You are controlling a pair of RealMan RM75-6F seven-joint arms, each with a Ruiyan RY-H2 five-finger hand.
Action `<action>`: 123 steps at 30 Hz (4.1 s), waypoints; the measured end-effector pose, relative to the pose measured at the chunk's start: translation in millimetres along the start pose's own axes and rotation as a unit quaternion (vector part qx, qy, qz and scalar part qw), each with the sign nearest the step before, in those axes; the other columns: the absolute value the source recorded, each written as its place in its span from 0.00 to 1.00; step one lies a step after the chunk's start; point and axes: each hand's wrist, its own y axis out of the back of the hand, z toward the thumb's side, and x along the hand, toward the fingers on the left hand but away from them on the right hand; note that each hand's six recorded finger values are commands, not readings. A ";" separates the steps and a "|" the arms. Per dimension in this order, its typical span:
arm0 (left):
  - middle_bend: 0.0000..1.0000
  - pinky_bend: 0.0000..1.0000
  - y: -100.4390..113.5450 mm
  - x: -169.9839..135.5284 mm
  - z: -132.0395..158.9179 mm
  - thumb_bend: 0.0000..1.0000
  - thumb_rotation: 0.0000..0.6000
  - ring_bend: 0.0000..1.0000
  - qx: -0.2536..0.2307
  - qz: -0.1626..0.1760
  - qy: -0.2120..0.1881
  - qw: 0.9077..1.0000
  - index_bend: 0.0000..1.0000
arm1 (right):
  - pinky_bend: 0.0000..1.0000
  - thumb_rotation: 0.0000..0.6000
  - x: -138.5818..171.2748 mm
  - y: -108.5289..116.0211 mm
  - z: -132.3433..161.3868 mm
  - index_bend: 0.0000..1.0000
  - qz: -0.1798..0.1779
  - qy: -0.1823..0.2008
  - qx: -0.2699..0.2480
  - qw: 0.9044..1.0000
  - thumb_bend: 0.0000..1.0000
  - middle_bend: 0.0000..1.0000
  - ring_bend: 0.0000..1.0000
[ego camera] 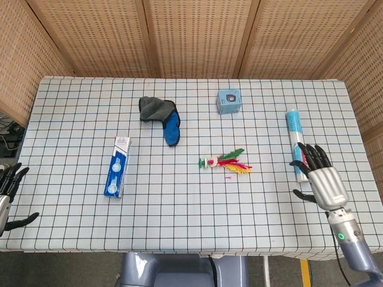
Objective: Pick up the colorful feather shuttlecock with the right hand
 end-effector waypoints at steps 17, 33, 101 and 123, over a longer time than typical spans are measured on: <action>0.00 0.00 -13.7 13.0 -8.6 0.00 1.00 0.00 0.013 -0.021 0.028 0.999 0.00 | 0.00 1.00 -102.5 -96.5 85.5 0.48 0.112 0.004 0.018 0.994 0.52 0.02 0.00; 0.00 0.00 -15.9 15.9 -9.8 0.00 1.00 0.00 0.017 -0.025 0.034 0.999 0.00 | 0.00 1.00 -116.4 -129.7 77.9 0.50 0.136 -0.023 0.018 0.990 0.54 0.04 0.00; 0.00 0.00 -14.9 11.0 -5.4 0.00 1.00 0.00 0.011 -0.024 0.024 0.999 0.00 | 0.00 1.00 -122.8 -41.1 83.7 0.75 0.000 0.029 0.090 0.996 0.68 0.20 0.00; 0.00 0.00 -10.0 6.9 -4.1 0.00 1.00 0.00 0.001 -0.019 0.018 1.000 0.00 | 0.00 1.00 -95.4 -11.7 79.2 0.00 -0.033 0.020 0.055 0.998 0.00 0.00 0.00</action>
